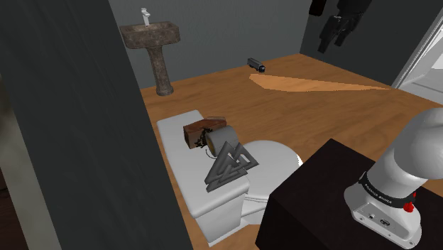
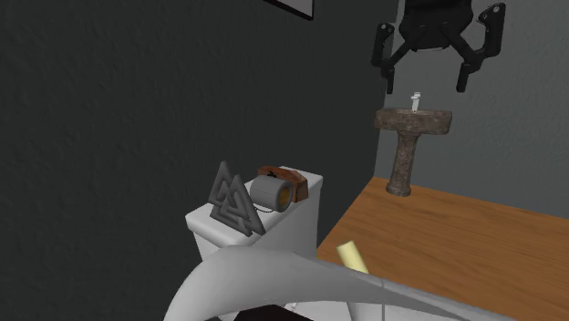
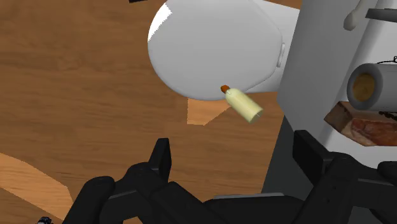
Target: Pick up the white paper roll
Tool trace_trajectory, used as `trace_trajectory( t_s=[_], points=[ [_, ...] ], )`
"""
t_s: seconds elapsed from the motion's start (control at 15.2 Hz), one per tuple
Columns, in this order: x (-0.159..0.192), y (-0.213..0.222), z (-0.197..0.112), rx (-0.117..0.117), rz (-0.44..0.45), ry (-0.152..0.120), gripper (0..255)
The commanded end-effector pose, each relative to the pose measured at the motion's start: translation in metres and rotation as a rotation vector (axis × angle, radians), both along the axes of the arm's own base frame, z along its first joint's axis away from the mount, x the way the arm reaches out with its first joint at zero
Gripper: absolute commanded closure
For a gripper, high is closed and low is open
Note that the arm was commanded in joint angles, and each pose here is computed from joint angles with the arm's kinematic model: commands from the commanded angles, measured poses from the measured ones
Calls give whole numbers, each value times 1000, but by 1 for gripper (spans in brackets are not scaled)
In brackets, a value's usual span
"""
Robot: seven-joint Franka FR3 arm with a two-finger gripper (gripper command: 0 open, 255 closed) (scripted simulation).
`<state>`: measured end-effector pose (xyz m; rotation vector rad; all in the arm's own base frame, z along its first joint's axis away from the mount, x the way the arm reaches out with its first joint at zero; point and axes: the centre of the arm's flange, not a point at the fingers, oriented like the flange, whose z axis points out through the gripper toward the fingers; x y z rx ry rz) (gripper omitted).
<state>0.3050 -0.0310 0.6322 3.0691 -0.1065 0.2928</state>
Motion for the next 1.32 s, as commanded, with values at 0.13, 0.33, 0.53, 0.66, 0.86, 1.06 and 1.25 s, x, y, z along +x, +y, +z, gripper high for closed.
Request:
trace_trajectory(
  t_s=[0.13,0.33,0.53,0.66,0.86,1.06,1.25],
  points=[
    [1,0,-25,33,80,-47,0],
    [4,2,-63,82,200,-118,0],
    [10,7,-99,131,320,-190,0],
    [15,11,-124,164,401,-237,0],
    [24,20,-159,213,521,-308,0],
    [34,32,-194,262,641,-379,0],
    [45,46,-227,311,761,-450,0]
  ],
)
